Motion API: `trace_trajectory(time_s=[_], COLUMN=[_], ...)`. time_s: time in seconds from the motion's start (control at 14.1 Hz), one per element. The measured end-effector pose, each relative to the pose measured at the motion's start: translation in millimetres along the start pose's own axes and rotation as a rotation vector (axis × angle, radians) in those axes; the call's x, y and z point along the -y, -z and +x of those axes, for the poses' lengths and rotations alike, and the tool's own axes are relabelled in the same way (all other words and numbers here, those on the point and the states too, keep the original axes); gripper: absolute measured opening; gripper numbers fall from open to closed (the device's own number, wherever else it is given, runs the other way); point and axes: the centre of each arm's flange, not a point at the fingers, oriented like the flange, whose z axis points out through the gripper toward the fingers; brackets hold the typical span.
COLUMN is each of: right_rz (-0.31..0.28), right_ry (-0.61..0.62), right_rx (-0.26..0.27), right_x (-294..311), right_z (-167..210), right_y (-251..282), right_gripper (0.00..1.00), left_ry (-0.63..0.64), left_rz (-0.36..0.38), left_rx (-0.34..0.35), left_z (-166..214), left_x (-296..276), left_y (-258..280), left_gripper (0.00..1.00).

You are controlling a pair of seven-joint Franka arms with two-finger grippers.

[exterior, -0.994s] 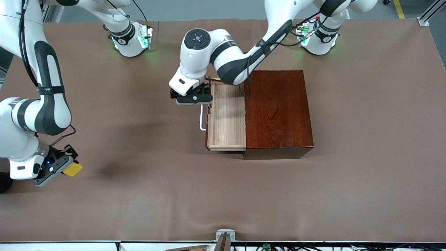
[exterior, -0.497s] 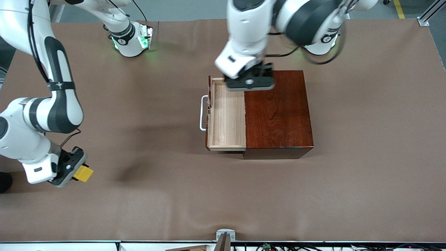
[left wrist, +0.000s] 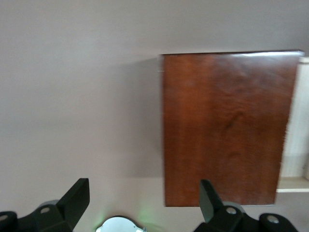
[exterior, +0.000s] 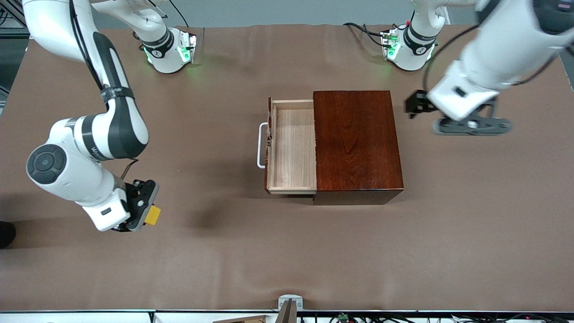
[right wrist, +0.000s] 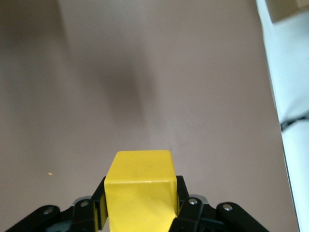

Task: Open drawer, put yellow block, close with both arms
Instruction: 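Carry the yellow cube with the right gripper over the open drawer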

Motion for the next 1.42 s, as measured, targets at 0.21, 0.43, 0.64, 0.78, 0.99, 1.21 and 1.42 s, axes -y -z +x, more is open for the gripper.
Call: trace_trajectory(time_s=[0.21,0.43,0.64,0.78,0.99,1.21,1.42], right_rz=[0.004,0.033,0.028,0.028,0.036,0.042,0.051], right_ry=[0.075,0.175,0.237,0.235,0.196,0.174,0.204], right_rx=[-0.006,-0.002,-0.015,-0.02,-0.019,-0.015,-0.008], right_x=[22.9,61.7,110.3,141.2,192.6,223.2,242.1], right_z=[48.8,109.0,178.2,213.7,261.1,285.1,298.2], right_y=[2.4,1.8,11.6,16.0,17.5,16.9,10.8], right_gripper=[0.56,0.56,0.56,0.56,0.56,0.56,0.56], left_ry=[0.049,0.053,0.063,0.077,0.087,0.086,0.086], left_rz=[0.0,0.021,0.028,0.027,0.027,0.027,0.027], left_rx=[-0.006,-0.042,-0.053,-0.05,-0.04,-0.039,-0.038], left_z=[-3.7,-23.3,-30.6,-28.3,-25.3,-25.1,-25.0], left_x=[44.3,42.4,46.1,53.7,60.7,60.3,60.2], left_y=[-5.6,-12.9,-14.7,-17.9,-23.4,-24.2,-24.4], left_gripper=[1.0,1.0,1.0,1.0,1.0,1.0,1.0])
